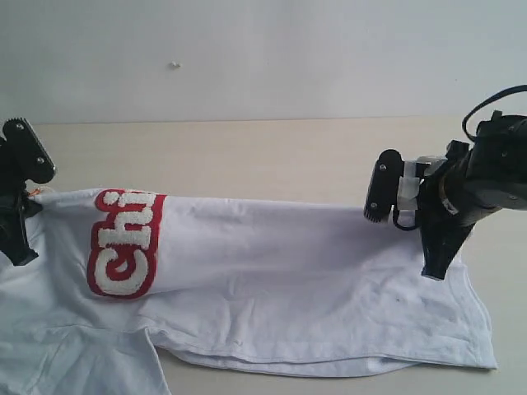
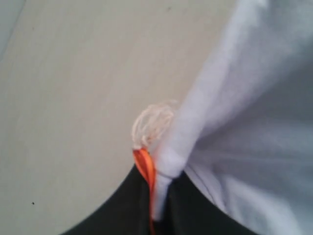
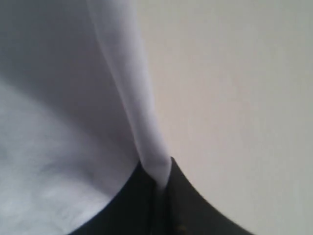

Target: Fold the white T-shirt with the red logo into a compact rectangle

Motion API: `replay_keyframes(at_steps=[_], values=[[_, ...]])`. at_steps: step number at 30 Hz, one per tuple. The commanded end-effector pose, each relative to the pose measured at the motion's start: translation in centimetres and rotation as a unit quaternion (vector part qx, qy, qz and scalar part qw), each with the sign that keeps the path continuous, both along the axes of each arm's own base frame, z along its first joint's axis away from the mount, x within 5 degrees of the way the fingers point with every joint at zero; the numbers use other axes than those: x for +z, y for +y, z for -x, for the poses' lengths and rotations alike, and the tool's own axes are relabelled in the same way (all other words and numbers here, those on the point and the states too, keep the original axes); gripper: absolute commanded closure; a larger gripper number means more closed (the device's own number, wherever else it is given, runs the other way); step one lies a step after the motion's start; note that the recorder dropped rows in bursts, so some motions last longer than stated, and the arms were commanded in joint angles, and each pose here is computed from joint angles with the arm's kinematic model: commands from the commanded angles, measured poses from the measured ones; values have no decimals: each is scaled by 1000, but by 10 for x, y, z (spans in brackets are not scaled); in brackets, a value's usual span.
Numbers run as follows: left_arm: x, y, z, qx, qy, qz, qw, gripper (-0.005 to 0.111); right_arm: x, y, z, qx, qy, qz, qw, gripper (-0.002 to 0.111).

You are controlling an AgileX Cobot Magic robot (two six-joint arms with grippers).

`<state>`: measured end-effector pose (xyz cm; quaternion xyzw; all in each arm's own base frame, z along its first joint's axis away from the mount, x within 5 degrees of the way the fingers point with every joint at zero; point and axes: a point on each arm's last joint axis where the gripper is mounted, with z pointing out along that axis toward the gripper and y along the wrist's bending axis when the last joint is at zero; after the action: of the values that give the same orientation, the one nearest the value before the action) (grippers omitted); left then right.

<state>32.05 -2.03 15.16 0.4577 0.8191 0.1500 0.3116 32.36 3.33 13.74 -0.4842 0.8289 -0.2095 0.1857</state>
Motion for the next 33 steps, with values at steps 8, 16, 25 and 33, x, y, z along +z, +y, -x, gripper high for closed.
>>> replay_keyframes(at_steps=[8, 16, 25, 33], values=[[14, 15, -29, 47, -143, 70, 986, 50, -12, -8, -6, -43, -27, 26, 998, 39], [38, 34, -3, 186, -36, 120, 975, 58, 18, -5, 1, -197, -76, -99, 972, 51], [44, 20, 48, 300, 202, 200, 911, 107, 28, 17, 33, -196, 87, -208, 954, 108], [8, 1, 48, 254, 317, 227, 885, 106, -4, 31, 46, -194, 233, -235, 924, 108]])
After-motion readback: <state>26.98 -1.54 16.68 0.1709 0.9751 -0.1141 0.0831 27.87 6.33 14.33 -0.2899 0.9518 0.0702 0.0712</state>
